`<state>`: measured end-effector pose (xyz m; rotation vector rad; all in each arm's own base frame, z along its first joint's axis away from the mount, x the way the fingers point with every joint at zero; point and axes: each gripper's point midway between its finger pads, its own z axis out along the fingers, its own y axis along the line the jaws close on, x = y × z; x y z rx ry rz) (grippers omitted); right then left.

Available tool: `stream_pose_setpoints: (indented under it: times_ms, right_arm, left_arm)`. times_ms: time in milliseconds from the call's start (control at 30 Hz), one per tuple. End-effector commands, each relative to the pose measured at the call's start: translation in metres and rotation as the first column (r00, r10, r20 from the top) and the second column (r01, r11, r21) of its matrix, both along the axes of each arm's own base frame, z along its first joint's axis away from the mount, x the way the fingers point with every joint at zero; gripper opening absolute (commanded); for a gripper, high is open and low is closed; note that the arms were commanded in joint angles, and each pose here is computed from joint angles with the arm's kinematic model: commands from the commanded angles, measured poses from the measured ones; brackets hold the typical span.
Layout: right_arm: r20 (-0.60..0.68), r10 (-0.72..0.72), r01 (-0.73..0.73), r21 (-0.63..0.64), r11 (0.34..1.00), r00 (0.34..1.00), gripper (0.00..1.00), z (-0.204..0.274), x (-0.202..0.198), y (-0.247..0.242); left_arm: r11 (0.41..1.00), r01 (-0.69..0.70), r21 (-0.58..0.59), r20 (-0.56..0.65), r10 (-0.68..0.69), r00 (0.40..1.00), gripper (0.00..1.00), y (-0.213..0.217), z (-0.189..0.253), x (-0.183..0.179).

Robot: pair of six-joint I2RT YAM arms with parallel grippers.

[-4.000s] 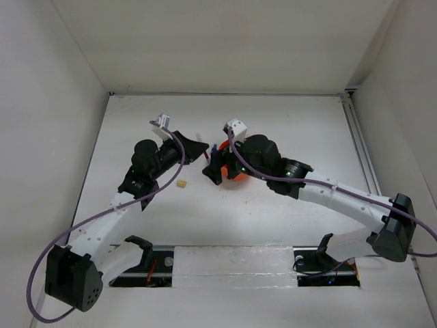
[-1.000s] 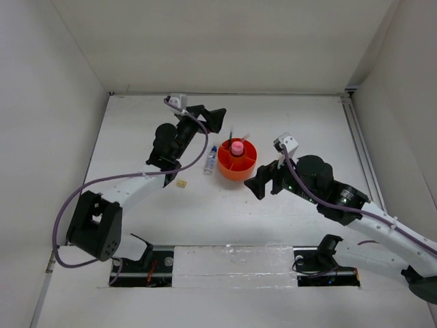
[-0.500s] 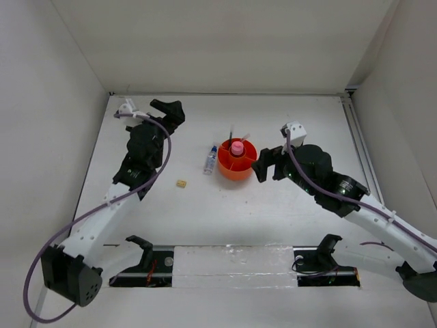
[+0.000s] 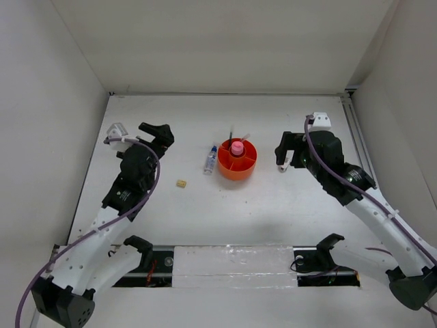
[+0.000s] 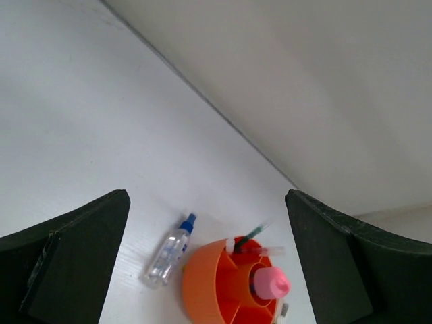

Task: Sort the stationery into containers
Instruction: Pick up the stationery from the center of the board.

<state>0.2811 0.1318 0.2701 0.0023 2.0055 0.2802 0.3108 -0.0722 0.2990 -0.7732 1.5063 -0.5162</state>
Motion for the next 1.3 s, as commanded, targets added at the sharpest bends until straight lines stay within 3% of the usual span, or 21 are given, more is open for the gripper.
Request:
stream_pose_setpoints:
  times_ms: [0, 100, 167, 333, 500, 667, 800, 967, 1100, 1267]
  right_arm:
    - [-0.011, -0.053, 0.053, 0.035, 0.998, 0.999, 1.00, 0.007, 0.004, -0.008]
    - [-0.032, -0.124, 0.125, 0.038, 0.991, 0.992, 1.00, 0.004, 0.008, -0.021]
    - [-0.022, -0.134, 0.135, 0.055, 0.989, 0.991, 1.00, 0.005, 0.011, -0.025]
    - [-0.010, -0.098, 0.099, 0.093, 0.991, 0.995, 1.00, 0.007, 0.010, -0.021]
    - [0.013, -0.033, 0.032, 0.116, 0.993, 0.999, 1.00, 0.012, 0.003, -0.013]
    - [0.014, 0.041, -0.042, 0.139, 0.989, 0.999, 1.00, 0.012, 0.000, 0.001]
    - [0.022, 0.119, -0.121, 0.164, 0.979, 0.993, 1.00, 0.011, -0.003, 0.015]
    - [0.034, 0.181, -0.184, 0.172, 0.968, 0.983, 1.00, 0.013, -0.008, 0.023]
    - [0.057, 0.219, -0.225, 0.169, 0.960, 0.974, 1.00, 0.019, -0.014, 0.026]
    - [0.059, 0.227, -0.234, 0.172, 0.957, 0.972, 1.00, 0.016, -0.019, 0.025]
  left_arm:
    - [0.996, 0.075, 0.037, -0.097, -0.071, 0.993, 1.00, -0.017, -0.020, 0.003]
    - [0.980, 0.173, 0.098, -0.147, -0.157, 0.977, 1.00, -0.042, -0.034, 0.016]
    - [0.939, 0.306, 0.155, -0.207, -0.272, 0.940, 1.00, -0.067, -0.049, 0.023]
    - [0.895, 0.393, 0.211, -0.409, -0.284, 0.867, 0.98, -0.091, -0.103, 0.055]
    - [0.861, 0.456, 0.226, -0.399, -0.345, 0.849, 0.98, -0.096, -0.114, 0.057]
    - [0.831, 0.502, 0.239, -0.496, -0.340, 0.799, 0.96, -0.095, -0.151, 0.050]
    - [0.762, 0.607, 0.228, -0.490, -0.449, 0.747, 0.85, -0.113, -0.163, 0.046]
    - [0.718, 0.655, 0.235, -0.569, -0.444, 0.692, 0.67, -0.117, -0.194, 0.041]
    - [0.665, 0.710, 0.230, -0.567, -0.502, 0.653, 0.67, -0.127, -0.200, 0.039]
    - [0.652, 0.725, 0.222, -0.608, -0.488, 0.626, 0.70, -0.126, -0.220, 0.038]
